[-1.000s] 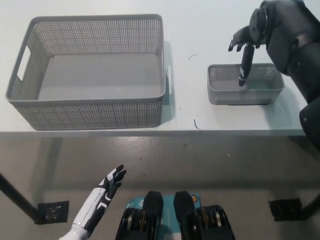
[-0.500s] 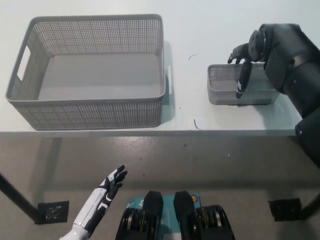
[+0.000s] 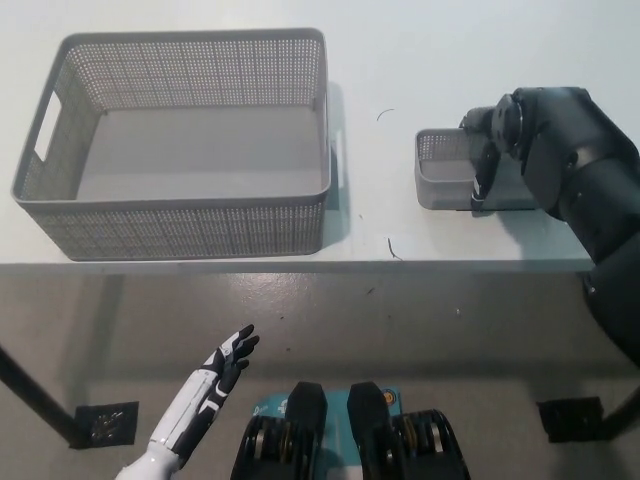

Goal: Use the right hand to pick up a small rectangular container and put it into a bigger container on the left side

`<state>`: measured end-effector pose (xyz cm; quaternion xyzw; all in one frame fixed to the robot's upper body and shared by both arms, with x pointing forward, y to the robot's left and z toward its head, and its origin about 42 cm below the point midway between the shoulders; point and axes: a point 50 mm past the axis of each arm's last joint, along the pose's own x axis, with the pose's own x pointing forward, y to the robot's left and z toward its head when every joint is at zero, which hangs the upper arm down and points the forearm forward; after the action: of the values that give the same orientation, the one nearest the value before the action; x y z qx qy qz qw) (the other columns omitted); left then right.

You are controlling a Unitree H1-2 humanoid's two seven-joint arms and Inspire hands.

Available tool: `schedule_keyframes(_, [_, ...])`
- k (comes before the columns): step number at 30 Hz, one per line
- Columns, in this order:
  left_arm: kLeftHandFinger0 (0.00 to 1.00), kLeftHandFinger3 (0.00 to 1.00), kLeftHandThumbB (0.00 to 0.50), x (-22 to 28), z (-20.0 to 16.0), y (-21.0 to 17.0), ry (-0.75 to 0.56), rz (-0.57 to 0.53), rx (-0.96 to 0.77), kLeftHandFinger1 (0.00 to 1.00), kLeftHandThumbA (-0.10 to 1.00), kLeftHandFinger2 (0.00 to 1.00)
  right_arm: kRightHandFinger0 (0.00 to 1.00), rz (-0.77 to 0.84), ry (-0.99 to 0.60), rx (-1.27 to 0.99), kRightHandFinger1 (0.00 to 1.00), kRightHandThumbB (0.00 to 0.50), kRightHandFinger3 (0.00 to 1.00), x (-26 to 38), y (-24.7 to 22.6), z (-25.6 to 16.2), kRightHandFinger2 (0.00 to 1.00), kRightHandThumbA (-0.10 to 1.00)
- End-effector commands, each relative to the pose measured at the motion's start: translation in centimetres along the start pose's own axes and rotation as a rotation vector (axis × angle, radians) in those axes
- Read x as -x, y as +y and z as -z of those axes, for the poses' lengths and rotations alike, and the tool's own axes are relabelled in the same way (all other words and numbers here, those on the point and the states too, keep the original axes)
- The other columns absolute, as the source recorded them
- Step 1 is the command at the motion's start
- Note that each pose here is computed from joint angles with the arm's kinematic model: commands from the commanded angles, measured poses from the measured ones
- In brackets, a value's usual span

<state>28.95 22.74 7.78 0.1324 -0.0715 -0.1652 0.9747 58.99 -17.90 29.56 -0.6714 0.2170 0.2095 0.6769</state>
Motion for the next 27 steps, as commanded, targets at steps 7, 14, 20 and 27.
schedule_keyframes(7, [1.0, 1.0, 0.311, -0.9, -1.2, 0.9, -0.062, 0.008, -0.015, 1.0, 1.0, 1.0, 0.83, 0.318, -0.031, -0.051, 0.95, 0.224, 1.0, 0.3, -1.8, 1.5, 1.0, 0.16])
schedule_keyframes(14, [1.0, 1.0, 0.321, -1.1, -1.2, 0.8, -0.061, 0.007, -0.015, 1.0, 1.0, 1.0, 0.33, 0.503, -0.082, -0.045, 0.43, 0.187, 0.82, 1.0, -3.5, 1.6, 0.53, -0.09])
schedule_keyframes(20, [1.0, 1.0, 0.319, -1.2, -1.3, 1.0, -0.063, 0.01, -0.027, 1.0, 1.0, 1.0, 0.11, 0.616, -0.14, -0.037, 0.19, 0.216, 0.63, 2.5, -6.3, 1.9, 0.34, -0.08])
schedule_keyframes(27, [1.0, 1.0, 0.322, -1.3, -1.4, 1.2, -0.062, 0.007, -0.034, 1.0, 1.0, 1.0, 0.0, 0.791, -0.229, -0.073, 0.38, 0.193, 0.65, 6.7, -12.9, 0.8, 0.74, -0.1])
